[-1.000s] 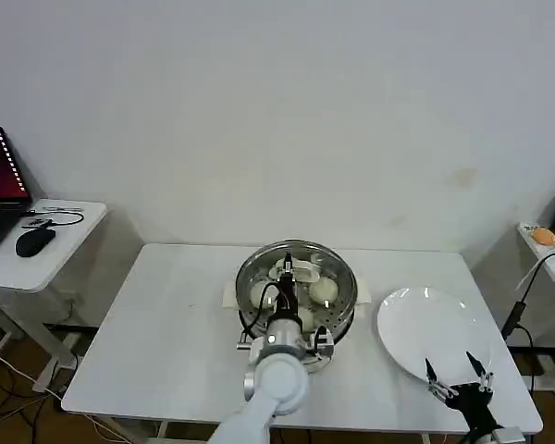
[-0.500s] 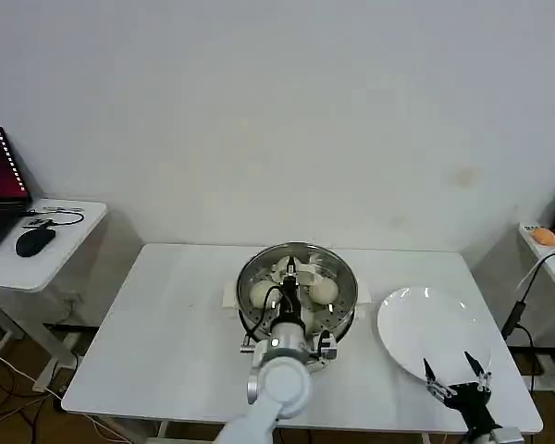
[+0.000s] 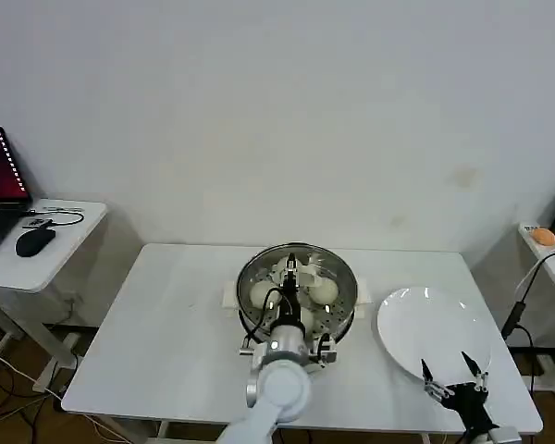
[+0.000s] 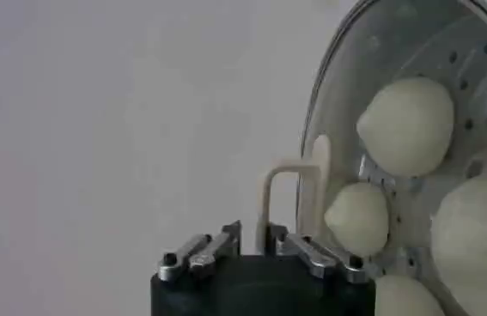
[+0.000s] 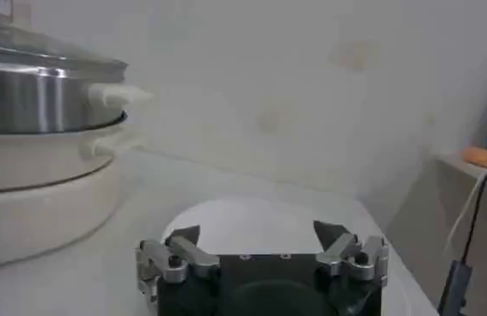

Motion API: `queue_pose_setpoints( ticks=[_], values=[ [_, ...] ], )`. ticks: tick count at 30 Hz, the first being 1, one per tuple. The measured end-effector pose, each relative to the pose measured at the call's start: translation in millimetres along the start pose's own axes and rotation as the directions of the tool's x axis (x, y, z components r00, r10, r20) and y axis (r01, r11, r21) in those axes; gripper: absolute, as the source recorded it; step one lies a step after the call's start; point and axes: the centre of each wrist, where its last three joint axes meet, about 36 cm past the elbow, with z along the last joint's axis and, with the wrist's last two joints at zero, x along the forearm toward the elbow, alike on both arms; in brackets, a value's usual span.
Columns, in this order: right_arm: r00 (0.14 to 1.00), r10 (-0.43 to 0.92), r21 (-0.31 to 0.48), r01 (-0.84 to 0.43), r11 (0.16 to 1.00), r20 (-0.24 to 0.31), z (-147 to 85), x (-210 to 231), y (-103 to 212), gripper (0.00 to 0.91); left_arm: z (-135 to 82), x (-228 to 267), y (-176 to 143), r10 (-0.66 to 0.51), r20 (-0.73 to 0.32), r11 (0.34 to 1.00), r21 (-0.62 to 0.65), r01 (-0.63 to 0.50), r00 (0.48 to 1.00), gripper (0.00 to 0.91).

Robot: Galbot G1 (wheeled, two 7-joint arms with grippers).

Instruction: Take steamed baozi put them in steamer then cover it.

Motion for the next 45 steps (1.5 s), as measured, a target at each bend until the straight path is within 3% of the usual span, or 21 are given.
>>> queue_pose_setpoints(
  ticks=[15,23,29,36,42,45],
  values=[
    [1.0,-0.004,0.0,0.004,1.0,-0.007,1.1,1.5,0.9,0.907,13.8,30.5,13.9,-0.006,0.065,0.998,0.063,0.002,0.998,0.907],
    [1.0,-0.007,0.003,0.007,1.0,-0.006,1.3,2.2,-2.2,0.907,40.2,51.6,29.0,-0.052,0.091,0.99,0.134,0.04,0.994,0.907],
    [1.0,-0.008,0.002,0.008,1.0,-0.001,0.9,3.0,-5.1,0.907,76.2,71.2,49.7,-0.122,0.095,0.951,0.296,0.089,0.988,0.907],
    [1.0,-0.02,-0.011,0.02,1.0,0.021,-4.6,-0.3,-1.9,0.907,132.7,92.5,47.8,-0.168,0.075,0.786,0.613,0.087,0.983,0.907],
    [0.998,-0.039,-0.021,0.04,0.999,0.039,-11.3,1.8,3.0,0.907,191.0,111.4,26.0,-0.138,-0.035,0.557,0.824,0.107,0.99,0.907],
    [0.998,-0.05,-0.028,0.051,0.998,0.047,-16.4,5.0,4.3,0.907,209.5,126.2,15.5,-0.11,-0.087,0.445,0.887,0.127,0.99,0.907]
  ],
)
